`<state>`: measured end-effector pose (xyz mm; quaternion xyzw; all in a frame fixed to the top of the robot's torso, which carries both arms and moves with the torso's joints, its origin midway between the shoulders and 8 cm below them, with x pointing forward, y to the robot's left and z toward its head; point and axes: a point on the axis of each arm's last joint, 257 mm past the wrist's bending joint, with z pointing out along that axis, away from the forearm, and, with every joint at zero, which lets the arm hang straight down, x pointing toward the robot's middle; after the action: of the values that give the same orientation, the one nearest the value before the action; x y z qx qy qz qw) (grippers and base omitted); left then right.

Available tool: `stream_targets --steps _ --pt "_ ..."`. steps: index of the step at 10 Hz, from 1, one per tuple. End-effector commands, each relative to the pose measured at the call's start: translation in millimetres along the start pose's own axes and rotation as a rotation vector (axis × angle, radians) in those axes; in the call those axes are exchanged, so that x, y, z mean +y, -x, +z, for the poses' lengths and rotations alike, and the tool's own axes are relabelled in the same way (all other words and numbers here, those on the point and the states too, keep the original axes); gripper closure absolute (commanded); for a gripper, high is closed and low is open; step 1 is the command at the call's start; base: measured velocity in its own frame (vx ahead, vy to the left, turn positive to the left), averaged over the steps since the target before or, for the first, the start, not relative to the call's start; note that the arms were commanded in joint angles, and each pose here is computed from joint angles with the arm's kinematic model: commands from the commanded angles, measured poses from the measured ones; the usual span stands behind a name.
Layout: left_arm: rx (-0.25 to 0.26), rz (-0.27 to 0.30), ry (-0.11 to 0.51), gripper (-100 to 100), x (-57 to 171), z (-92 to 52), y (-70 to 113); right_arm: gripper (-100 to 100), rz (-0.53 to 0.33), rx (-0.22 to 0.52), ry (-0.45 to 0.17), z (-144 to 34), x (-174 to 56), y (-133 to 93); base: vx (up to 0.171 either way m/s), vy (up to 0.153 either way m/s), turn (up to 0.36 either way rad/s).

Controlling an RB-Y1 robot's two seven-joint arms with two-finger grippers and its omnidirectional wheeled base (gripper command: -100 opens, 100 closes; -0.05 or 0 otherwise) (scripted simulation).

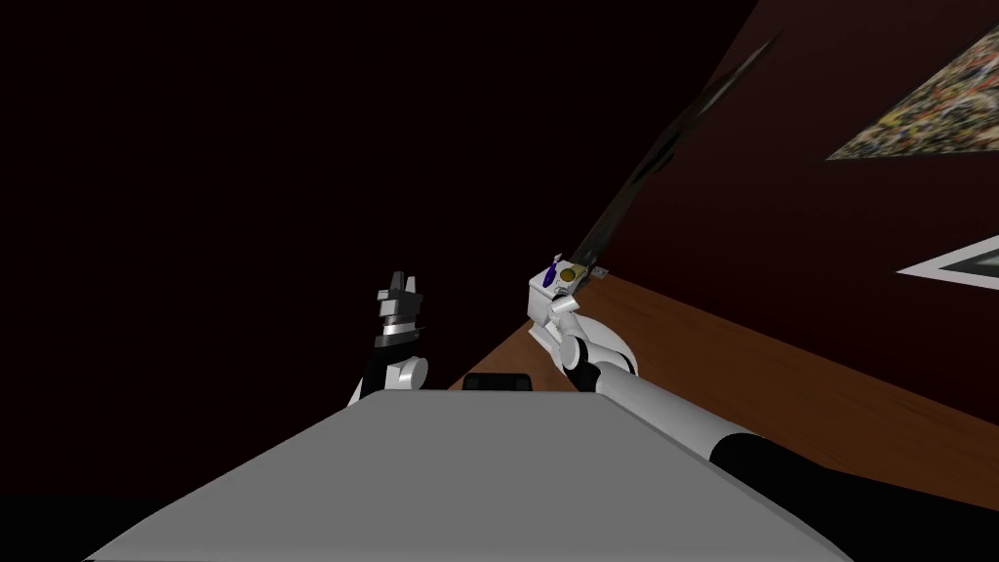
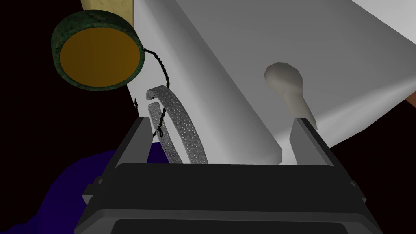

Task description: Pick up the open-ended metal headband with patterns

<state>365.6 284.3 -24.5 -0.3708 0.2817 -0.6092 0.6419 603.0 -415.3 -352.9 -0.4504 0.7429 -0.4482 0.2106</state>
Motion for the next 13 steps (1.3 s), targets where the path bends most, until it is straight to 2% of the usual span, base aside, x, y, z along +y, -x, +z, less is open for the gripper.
stream_targets --steps 1,2,3,4,5,9,10,11,12,13 --pt "0.0 0.0 0.0 0 0 0.0 0.0 -100 0.0 0.0 0.0 0.0 0 0 -0.001 0.02 0.004" --pt "0.0 0.0 0.0 0 0 0.0 0.0 0 0.002 -0.001 0.001 0.0 0 1 0.0 0.0 0.0" --pt "0.0 0.0 0.0 0 0 0.0 0.0 -100 0.001 -0.005 0.001 1.2 13 -6 0.106 -0.021 -0.015" --pt "0.0 0.0 0.0 0 0 -0.1 0.1 -100 0.004 -0.002 0.003 -0.3 7 -4 0.067 -0.014 -0.004" --pt "0.0 0.0 0.0 0 0 0.0 0.1 100 0.002 -0.003 0.001 -0.3 7 -4 0.006 -0.003 0.007" --pt "0.0 0.0 0.001 0 0 -0.3 0.1 100 -0.002 -0.001 -0.001 -0.2 6 -5 0.0 0.0 0.0" --pt "0.0 0.0 0.001 0 0 -0.3 0.1 0 -0.002 -0.001 -0.001 -0.1 6 -5 0.0 0.0 0.0" --pt "0.0 0.0 0.001 0 0 -0.3 0.1 100 0.001 -0.005 0.001 1.2 13 -6 0.041 -0.012 -0.002" --pt "0.0 0.0 0.001 0 0 -0.4 0.1 100 -0.004 -0.002 0.001 0.6 10 -6 0.022 -0.008 0.006" --pt "0.0 0.001 0.003 0 1 -0.7 0.3 0 -0.003 -0.002 0.001 0.8 11 -6 0.0 0.0 0.0"
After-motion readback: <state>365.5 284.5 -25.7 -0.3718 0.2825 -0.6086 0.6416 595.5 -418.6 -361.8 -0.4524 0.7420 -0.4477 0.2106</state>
